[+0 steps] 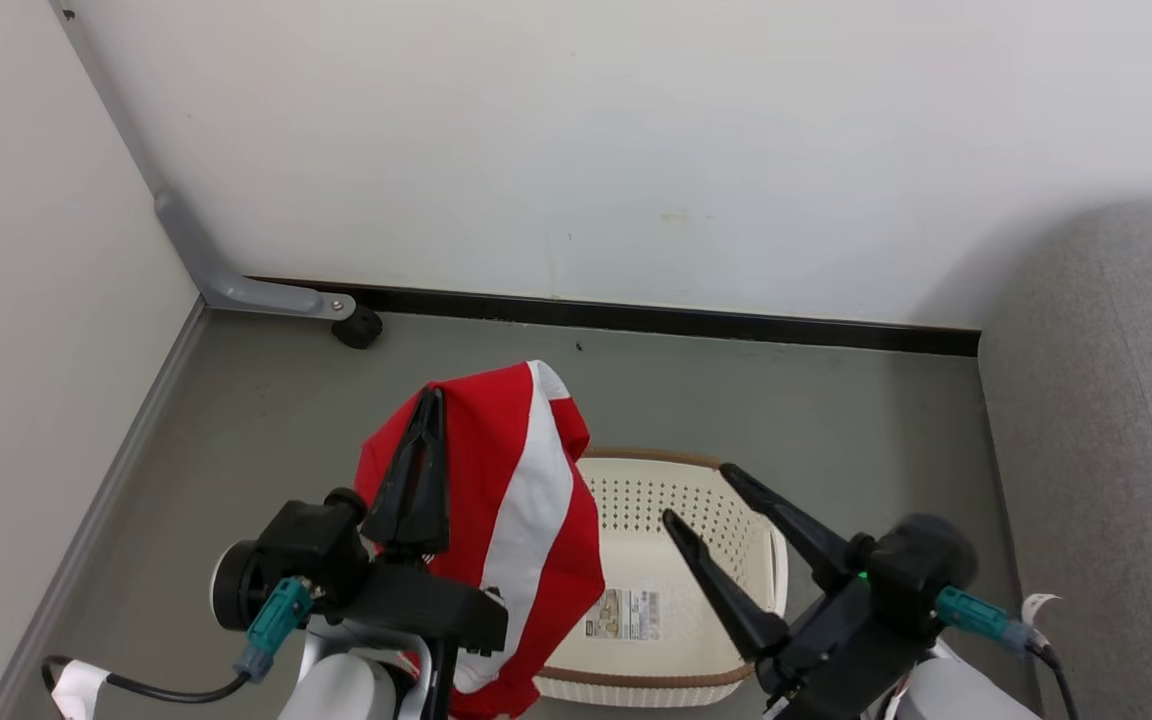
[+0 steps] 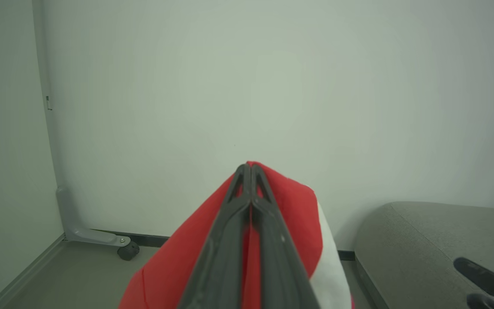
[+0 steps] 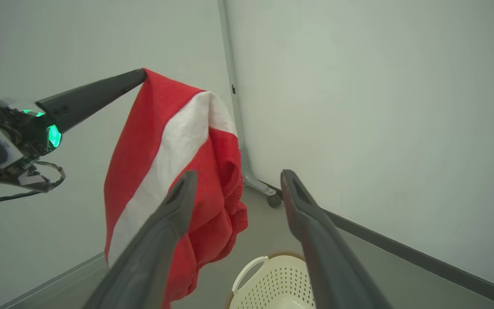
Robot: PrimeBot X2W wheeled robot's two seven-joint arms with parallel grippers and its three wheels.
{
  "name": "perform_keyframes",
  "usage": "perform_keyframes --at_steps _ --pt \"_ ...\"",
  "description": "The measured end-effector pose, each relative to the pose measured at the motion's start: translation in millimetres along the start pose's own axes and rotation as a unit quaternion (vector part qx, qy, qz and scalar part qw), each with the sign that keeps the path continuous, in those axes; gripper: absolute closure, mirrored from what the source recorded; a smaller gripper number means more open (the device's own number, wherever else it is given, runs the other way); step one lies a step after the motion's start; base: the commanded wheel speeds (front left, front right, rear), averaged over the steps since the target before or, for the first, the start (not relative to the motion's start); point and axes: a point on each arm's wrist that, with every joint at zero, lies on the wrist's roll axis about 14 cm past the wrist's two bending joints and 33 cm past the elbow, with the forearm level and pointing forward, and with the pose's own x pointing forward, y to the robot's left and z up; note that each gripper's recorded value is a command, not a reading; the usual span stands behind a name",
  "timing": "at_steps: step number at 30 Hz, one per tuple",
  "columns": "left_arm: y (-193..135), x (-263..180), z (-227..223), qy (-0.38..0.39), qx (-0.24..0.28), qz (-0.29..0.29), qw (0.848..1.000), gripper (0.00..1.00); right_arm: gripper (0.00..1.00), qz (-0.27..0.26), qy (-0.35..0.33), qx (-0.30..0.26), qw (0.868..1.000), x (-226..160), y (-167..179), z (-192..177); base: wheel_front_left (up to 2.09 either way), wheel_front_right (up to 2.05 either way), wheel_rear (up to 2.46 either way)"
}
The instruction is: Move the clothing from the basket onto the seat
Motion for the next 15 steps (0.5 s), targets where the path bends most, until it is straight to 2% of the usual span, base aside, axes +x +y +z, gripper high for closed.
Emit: perform_keyframes --at_steps 4,15 --pt "-7 1 2 0.002 0.003 -0.01 1.0 1.0 0.0 0.033 -0.001 -0.003 0.999 9 19 1 0.0 0.0 0.0" --pt "-32 5 10 0.001 0.014 -0.047 0.999 1.0 0.0 0.082 -0.002 -0.031 0.996 40 28 7 0.0 0.0 0.0"
